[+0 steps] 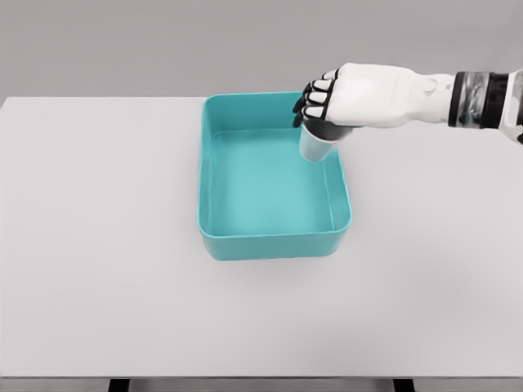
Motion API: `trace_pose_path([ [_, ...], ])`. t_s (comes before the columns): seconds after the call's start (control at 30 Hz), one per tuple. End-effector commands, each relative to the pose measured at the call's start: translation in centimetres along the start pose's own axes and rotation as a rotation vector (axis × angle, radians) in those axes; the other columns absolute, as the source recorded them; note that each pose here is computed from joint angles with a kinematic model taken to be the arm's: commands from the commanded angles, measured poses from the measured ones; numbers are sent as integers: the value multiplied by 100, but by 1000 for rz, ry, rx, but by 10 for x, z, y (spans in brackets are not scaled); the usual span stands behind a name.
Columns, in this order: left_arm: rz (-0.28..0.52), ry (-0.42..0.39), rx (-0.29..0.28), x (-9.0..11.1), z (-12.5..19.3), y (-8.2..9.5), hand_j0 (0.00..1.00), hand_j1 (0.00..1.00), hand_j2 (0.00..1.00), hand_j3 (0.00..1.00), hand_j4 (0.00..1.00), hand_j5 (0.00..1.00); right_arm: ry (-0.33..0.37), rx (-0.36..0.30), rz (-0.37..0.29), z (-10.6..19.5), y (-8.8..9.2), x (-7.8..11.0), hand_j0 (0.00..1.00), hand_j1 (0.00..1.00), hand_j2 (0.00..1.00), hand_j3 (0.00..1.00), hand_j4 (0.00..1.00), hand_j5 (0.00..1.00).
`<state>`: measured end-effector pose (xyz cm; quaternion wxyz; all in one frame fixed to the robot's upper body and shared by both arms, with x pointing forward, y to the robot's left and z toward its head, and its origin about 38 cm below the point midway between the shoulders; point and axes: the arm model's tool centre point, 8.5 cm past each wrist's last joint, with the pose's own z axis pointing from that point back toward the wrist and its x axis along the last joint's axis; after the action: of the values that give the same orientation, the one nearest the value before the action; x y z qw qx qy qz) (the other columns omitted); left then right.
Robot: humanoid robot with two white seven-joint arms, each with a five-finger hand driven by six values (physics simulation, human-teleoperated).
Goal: Put the paper cup into the basket with your right arm
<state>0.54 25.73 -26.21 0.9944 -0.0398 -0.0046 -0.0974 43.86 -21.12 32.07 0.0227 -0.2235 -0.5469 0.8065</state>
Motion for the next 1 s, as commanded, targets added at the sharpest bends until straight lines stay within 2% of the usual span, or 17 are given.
trace_pose_path([
  [0.0, -1, 0, 0, 0, 0, 0, 100, 100, 100, 100, 100, 100, -16, -5, -12, -10, 2, 2, 49, 49, 49, 49, 49, 49],
  [0.53, 2, 0, 0, 0, 0, 0, 100, 100, 100, 100, 100, 100, -72, -10, -78, -72, 16, 8, 49, 49, 49, 49, 49, 49],
  [0.6, -1, 0, 0, 0, 0, 0, 100, 100, 100, 100, 100, 100, -74, -6, -73, -74, 18, 9, 49, 49, 49, 49, 49, 49],
  [0.73, 2, 0, 0, 0, 0, 0, 100, 100, 100, 100, 100, 100, -75, 3, -103, -79, 30, 13, 50, 50, 50, 50, 50, 50],
  [0.83, -1, 0, 0, 0, 0, 0, 100, 100, 100, 100, 100, 100, -83, -1, -110, -84, 30, 15, 50, 50, 50, 50, 50, 50],
  [0.87, 2, 0, 0, 0, 0, 0, 100, 100, 100, 100, 100, 100, -82, 0, -108, -84, 31, 15, 50, 50, 50, 50, 50, 50],
  [0.9, -1, 0, 0, 0, 0, 0, 100, 100, 100, 100, 100, 100, -84, 1, -112, -84, 32, 16, 56, 56, 56, 56, 56, 56],
  [0.97, -1, 0, 0, 0, 0, 0, 100, 100, 100, 100, 100, 100, -87, 3, -122, -85, 37, 19, 56, 56, 56, 56, 56, 56],
])
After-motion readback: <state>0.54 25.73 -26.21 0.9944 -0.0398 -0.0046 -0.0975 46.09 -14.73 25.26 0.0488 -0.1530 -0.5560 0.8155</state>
